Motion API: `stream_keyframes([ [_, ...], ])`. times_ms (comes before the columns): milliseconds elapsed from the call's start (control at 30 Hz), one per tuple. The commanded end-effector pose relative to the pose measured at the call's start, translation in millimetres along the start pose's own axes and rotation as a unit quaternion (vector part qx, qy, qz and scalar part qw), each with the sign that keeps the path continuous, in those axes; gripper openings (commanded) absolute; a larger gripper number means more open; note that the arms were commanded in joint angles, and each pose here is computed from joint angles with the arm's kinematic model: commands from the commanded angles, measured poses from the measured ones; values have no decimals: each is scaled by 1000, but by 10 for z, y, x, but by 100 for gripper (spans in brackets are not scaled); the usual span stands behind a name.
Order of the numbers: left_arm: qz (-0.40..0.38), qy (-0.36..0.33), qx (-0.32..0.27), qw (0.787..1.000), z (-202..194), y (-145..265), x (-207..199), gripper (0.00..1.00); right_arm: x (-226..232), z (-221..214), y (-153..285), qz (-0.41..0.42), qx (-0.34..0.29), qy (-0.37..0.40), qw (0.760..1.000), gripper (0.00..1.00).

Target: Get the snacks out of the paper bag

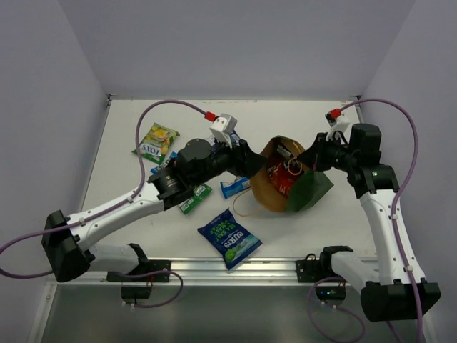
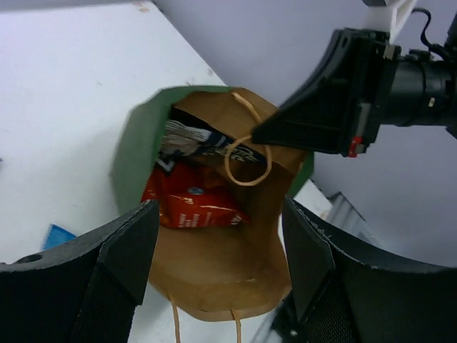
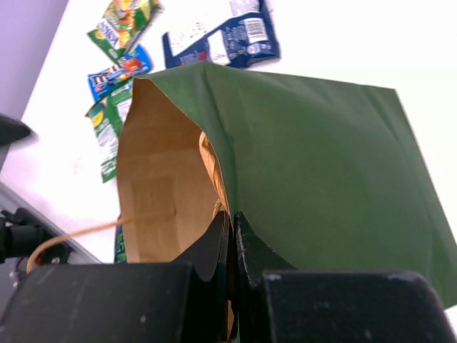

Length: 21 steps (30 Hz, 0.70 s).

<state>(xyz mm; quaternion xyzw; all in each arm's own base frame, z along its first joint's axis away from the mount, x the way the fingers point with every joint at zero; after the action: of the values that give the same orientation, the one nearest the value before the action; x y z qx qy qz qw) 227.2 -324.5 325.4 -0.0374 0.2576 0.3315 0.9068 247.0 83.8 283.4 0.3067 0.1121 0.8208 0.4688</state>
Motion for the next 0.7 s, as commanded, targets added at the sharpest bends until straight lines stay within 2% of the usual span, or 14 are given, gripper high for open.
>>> stream_keyframes([
  [0,-56,72,29,995,-193,-177,-273,73,193,125,39,57,-17,13,998,0],
  [133,-23,124,34,991,-311,-376,-247,66,197,91,13,63,-23,-1,998,0],
  [267,-23,150,41,988,-318,-512,-320,68,187,73,2,60,-33,-10,998,0],
  [433,1,180,69,981,-523,-744,-253,74,178,21,-23,58,-47,-21,997,0],
  [500,20,188,50,981,-495,-845,-199,76,190,-27,-40,67,-49,-21,996,0],
  [667,61,207,53,975,-641,-1127,-11,86,235,-97,-43,84,-47,-25,995,0],
])
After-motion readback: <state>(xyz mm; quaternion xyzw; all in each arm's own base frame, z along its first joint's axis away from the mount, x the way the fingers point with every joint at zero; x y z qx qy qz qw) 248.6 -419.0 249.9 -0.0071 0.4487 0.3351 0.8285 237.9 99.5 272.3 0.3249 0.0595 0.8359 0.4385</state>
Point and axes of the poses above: each gripper's point midway between its finger pads, its own y axis back along the fingers, its own x axis along the line the jaws close on, z = x × y, the point moved 4 cm from there along y, back along the fingers
